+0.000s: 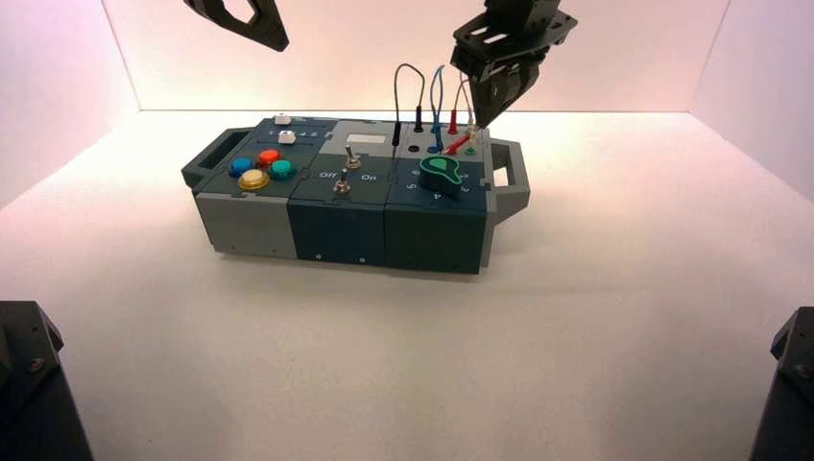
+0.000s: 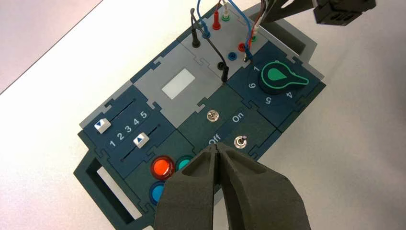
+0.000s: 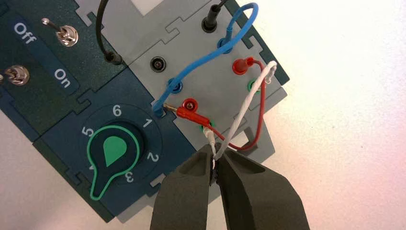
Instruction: Insert the white wire.
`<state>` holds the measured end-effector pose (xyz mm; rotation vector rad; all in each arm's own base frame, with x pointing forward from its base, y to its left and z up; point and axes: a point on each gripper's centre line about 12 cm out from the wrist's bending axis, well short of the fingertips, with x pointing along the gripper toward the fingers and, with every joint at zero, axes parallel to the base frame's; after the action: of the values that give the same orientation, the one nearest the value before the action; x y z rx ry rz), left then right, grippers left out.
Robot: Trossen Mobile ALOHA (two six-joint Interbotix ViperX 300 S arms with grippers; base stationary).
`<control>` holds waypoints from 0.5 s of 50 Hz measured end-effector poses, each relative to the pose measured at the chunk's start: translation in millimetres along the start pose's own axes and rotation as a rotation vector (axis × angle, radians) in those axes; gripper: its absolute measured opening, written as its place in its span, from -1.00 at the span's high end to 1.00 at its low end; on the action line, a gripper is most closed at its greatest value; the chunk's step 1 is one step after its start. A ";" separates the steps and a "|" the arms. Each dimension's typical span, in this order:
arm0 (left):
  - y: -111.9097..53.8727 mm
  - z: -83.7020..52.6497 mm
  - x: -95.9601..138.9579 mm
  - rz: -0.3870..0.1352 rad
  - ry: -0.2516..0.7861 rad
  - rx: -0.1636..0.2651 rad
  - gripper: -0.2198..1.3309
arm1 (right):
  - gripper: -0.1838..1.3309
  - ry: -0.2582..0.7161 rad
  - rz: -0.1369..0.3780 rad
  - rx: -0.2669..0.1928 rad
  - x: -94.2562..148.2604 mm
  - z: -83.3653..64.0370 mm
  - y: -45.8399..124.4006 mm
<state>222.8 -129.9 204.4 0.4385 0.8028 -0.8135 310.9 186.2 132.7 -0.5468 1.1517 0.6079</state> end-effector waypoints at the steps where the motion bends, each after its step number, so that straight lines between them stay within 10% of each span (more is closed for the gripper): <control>1: 0.0 -0.2 0.4 -0.001 0.001 0.000 0.93 | 0.88 0.003 0.001 0.000 1.6 -0.3 0.1; 25: 0.0 -0.2 0.4 -0.001 0.001 0.001 0.93 | 0.88 0.019 0.007 0.003 12.7 -0.7 0.7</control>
<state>222.9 -129.9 204.1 0.4399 0.8038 -0.8143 313.6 188.2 120.4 -0.5464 1.1727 0.6081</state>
